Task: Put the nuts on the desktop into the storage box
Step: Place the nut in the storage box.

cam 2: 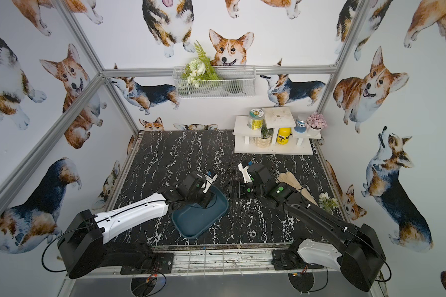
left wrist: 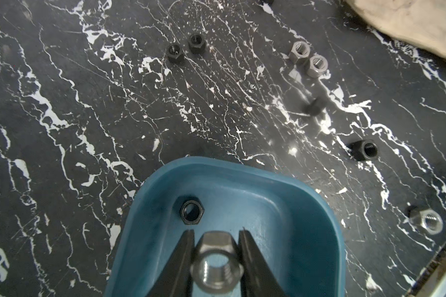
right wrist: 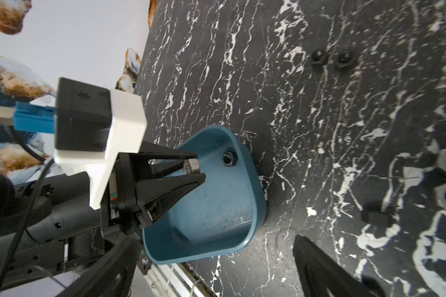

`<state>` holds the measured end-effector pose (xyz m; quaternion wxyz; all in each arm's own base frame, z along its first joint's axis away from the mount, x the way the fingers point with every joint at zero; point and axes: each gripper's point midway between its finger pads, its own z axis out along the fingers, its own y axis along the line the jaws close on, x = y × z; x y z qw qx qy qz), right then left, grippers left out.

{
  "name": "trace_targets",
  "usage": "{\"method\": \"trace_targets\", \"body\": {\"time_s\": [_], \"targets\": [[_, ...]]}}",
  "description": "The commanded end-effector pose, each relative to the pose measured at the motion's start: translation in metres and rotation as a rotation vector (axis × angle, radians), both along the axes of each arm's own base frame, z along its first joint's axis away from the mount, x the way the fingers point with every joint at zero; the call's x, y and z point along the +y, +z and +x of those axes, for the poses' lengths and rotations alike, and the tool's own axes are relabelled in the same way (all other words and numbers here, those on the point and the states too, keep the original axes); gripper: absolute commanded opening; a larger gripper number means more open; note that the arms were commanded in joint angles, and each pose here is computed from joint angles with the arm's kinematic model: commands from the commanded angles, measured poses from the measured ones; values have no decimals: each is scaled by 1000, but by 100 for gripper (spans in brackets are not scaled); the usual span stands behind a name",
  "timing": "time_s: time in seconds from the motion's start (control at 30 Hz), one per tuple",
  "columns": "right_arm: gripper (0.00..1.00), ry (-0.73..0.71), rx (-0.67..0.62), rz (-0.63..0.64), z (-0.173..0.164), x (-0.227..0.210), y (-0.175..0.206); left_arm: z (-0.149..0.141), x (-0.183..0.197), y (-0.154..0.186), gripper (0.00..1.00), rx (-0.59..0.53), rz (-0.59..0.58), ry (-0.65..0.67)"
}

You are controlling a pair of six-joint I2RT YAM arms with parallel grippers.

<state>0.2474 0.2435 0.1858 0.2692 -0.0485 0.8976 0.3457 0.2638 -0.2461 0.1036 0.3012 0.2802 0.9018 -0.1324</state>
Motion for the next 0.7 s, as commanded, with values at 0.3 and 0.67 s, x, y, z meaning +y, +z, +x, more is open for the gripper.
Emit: {"method": "trace_targets", "body": {"time_s": [0.3,0.67], "targets": [[100,-103,-57,-122,9,-27,-1,1,-9,-44,10,130,50,10],[100,-194,-30,-217,14,-46,-13,-2,-10,-64,17,185,85,18]]}}
